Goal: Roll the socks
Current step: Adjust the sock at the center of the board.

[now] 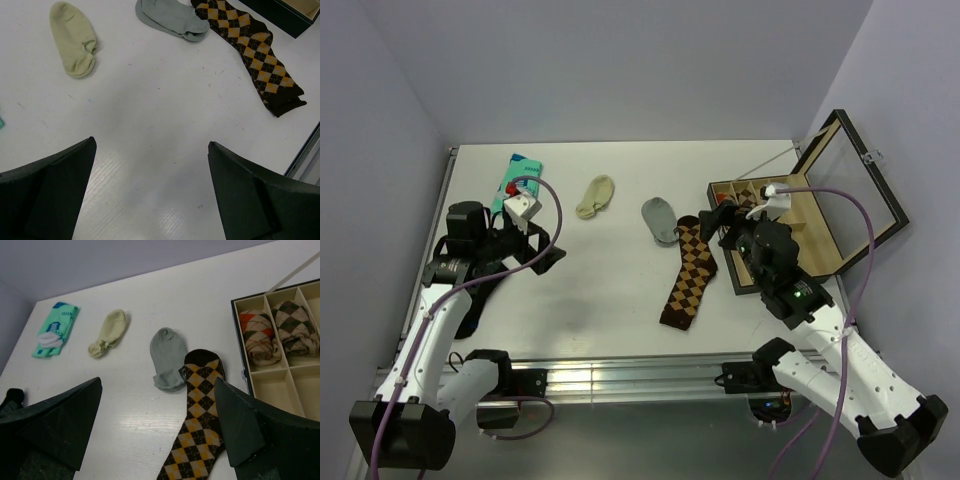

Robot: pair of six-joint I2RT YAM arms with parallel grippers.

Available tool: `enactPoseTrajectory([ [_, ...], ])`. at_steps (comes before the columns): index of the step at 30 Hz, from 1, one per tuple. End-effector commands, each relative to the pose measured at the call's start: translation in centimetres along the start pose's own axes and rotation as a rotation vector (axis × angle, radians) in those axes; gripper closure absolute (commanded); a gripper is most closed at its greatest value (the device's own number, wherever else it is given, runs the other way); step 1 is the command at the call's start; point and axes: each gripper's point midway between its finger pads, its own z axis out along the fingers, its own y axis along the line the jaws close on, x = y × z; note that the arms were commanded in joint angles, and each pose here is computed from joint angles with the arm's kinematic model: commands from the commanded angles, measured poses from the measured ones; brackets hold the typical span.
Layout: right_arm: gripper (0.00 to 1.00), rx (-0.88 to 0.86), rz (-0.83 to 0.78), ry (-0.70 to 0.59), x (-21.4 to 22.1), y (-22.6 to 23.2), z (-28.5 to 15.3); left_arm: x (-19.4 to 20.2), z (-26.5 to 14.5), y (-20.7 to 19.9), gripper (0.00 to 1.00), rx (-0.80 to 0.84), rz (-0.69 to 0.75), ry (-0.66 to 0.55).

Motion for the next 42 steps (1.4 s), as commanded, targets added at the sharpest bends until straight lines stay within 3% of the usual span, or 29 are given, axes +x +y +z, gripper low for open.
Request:
enactPoseTrajectory([
  [1,0.0,0.033,-0.038,0.028,0.2,-0.4,0.2,-1.9,-0.4,-0.1,0.01,0.009,0.041,-0.043],
  [4,0.02,0.032,-0.05,0.072,1.3,-0.3,0.6,-1.9,-0.4,-0.1,0.01,0.009,0.041,-0.042],
  [11,0.16,-0.057,-0.048,0.237,6.4,1.5,1.4,-1.9,-0.4,-0.2,0.01,0.02,0.042,-0.04],
  [19,0.18,-0.077,-0.176,0.448,15.1,3.8,0.2,-1.8,-0.5,-0.6,0.0,0.033,0.052,-0.042],
  [27,0.2,-0.007,-0.291,0.627,22.4,2.8,-3.1,-1.9,-0.2,-0.9,0.01,0.07,0.065,-0.031],
  [36,0.21,0.006,-0.436,0.78,26.8,2.2,-7.3,-1.2,1.1,-2.1,0.01,0.121,0.098,0.008],
  [42,0.2,0.083,-0.555,0.84,27.8,1.6,-7.5,-1.1,1.4,-2.9,0.01,0.142,0.128,0.014],
])
